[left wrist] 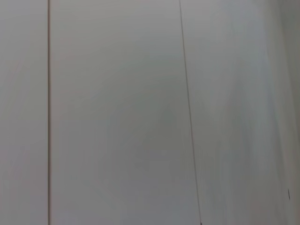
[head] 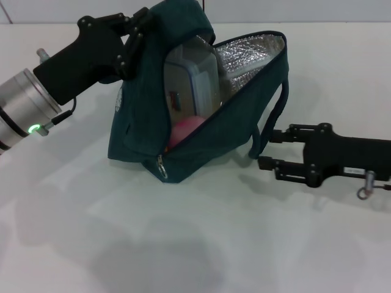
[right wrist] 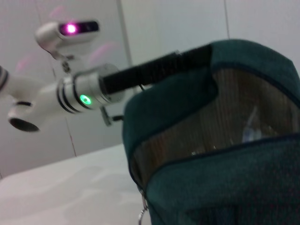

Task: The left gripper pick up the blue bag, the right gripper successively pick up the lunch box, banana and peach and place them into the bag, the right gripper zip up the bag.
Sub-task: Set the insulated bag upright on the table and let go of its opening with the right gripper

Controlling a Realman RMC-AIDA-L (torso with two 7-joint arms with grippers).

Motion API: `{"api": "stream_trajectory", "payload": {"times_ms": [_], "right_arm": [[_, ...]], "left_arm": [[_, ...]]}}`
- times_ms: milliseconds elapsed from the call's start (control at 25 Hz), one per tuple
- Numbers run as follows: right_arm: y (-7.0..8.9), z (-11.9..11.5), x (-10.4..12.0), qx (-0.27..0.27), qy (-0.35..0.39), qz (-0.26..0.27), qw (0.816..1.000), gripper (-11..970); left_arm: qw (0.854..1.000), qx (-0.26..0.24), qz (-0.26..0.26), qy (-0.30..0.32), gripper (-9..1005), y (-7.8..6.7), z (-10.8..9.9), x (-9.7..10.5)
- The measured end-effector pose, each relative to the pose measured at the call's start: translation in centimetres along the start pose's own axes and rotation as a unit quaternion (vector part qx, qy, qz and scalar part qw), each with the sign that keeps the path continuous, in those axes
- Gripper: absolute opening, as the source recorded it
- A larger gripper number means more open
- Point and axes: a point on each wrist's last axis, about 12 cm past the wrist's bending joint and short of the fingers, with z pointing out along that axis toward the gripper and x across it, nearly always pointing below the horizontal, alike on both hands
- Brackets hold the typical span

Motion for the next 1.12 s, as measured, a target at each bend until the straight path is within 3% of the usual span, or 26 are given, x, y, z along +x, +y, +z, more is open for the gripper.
{"api": "stream_trajectory", "payload": {"times_ms": [360, 520, 760, 960, 1120], "right_arm": [[-0.1, 3.6, -0.2, -0.03, 0.039, -0.009, 0.999, 540], [-0.1, 3.8, -0.2, -0.032, 0.044, -0.012, 0.998, 460], [-0.6, 3.6, 0.1, -0.006, 0.044, -0.015, 0.999, 446], [-0.7, 3.2, 0.0, 0.017, 0.01, -0.03, 0.999, 225], [-0.5, 2.2, 0.1, 0.051, -0.045, -0.049, 0.997, 122]], "left_arm": [[1.0, 0.0, 0.001, 0.0, 35, 0.0, 0.1, 0.0], [1.0, 0.001, 0.001, 0.0, 35, 0.0, 0.1, 0.0], [1.0, 0.0, 0.006, 0.0, 35, 0.0, 0.1, 0.0], [1.0, 0.0, 0.006, -0.001, 35, -0.1, 0.0, 0.1], [1.0, -0.002, 0.012, -0.005, 35, -0.5, -0.1, 0.3]]}}
